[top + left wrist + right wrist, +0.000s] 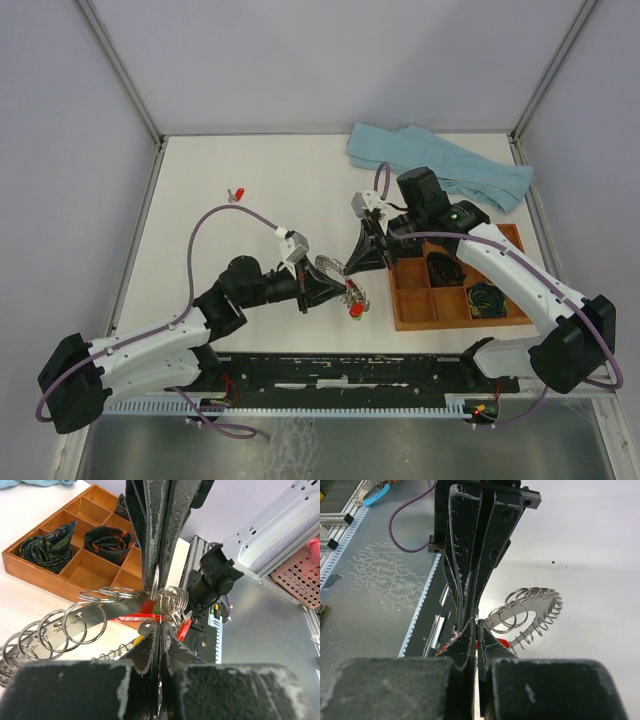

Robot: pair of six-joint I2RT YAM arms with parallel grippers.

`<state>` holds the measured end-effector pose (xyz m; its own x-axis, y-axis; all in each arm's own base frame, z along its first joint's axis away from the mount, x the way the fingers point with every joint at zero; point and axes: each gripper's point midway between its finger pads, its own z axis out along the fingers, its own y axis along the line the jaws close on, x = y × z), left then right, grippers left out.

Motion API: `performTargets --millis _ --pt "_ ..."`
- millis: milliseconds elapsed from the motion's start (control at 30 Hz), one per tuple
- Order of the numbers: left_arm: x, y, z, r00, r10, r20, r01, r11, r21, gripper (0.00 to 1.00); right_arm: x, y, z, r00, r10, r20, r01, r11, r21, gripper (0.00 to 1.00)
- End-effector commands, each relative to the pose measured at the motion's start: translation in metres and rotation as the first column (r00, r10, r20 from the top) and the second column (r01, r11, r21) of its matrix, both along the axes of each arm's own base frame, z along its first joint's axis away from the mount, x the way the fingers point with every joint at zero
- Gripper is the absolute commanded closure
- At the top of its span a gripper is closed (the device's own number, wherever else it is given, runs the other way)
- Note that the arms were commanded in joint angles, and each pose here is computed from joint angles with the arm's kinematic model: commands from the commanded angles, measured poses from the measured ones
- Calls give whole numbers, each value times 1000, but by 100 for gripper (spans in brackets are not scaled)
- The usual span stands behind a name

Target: Remove the keys from the keyring

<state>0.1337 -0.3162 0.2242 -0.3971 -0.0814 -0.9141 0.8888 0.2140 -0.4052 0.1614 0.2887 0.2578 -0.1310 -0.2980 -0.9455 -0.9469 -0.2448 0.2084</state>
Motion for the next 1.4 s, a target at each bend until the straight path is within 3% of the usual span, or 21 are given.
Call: performTargets --millis 0,267,433,567,700,967,1133,1233,1367 --pt "2 9 18 998 41 41 -38 997 -72 97 5 2 17 998 -14 56 12 999 43 99" --pt "34 52 -11 942 334 25 -331 940 -80 97 21 -6 11 992 -91 90 92 996 -7 99" --pt "74 97 -30 798 603 -17 -602 796 -59 97 31 -10 7 985 -137 102 140 990 -31 99" --pt "110 129 -34 699 715 -22 -715 697 -51 97 36 -12 4 982 -158 108 164 985 -47 99" --pt "154 163 -41 624 767 -149 -779 624 -52 97 39 -13 4 979 -170 112 176 983 -50 99" --pt "240 254 -71 352 829 -434 -926 376 -32 97 42 -15 2 976 -187 114 195 979 -59 99" --pt "285 297 -99 138 814 -564 -980 195 42 97 43 -15 2 974 -193 118 201 978 -62 99" --pt "305 311 -117 72 784 -617 -986 149 74 97 43 -15 1 974 -195 118 203 977 -64 99" --pt "321 318 -133 31 748 -663 -989 118 87 94 44 -15 1 974 -194 119 203 977 -66 99"
